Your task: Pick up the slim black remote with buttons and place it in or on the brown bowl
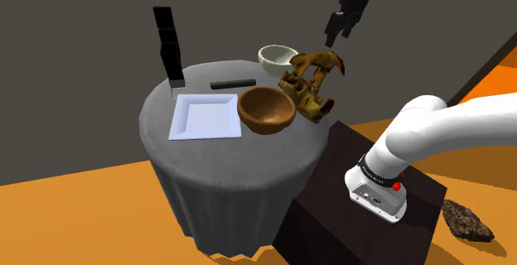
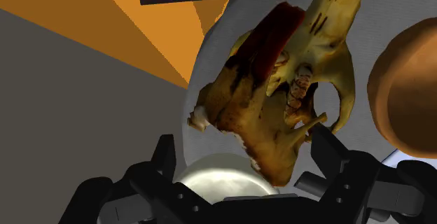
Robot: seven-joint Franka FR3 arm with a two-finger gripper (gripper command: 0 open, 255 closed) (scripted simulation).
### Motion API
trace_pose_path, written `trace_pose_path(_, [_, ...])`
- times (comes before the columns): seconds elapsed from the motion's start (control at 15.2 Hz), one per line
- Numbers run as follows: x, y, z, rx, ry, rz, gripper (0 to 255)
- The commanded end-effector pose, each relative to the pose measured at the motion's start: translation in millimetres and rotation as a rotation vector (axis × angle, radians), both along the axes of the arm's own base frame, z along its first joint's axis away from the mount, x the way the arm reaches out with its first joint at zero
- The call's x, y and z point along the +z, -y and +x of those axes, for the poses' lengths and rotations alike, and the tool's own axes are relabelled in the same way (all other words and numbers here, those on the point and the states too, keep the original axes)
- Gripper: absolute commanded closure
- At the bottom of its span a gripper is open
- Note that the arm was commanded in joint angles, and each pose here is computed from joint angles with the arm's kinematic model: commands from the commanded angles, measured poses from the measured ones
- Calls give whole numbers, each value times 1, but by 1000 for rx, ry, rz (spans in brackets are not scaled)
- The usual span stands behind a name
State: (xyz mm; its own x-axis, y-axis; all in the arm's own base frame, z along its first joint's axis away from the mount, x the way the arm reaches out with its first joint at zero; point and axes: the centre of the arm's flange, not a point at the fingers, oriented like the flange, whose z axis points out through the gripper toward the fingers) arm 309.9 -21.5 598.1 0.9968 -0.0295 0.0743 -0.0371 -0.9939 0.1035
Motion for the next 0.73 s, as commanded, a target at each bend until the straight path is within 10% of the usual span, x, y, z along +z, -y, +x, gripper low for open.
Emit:
trace_pose_path(0.0, [0,0,0,0,0,0,0])
trace_pose_path(0.66, [-61,-23,112,316,-22,-3,0])
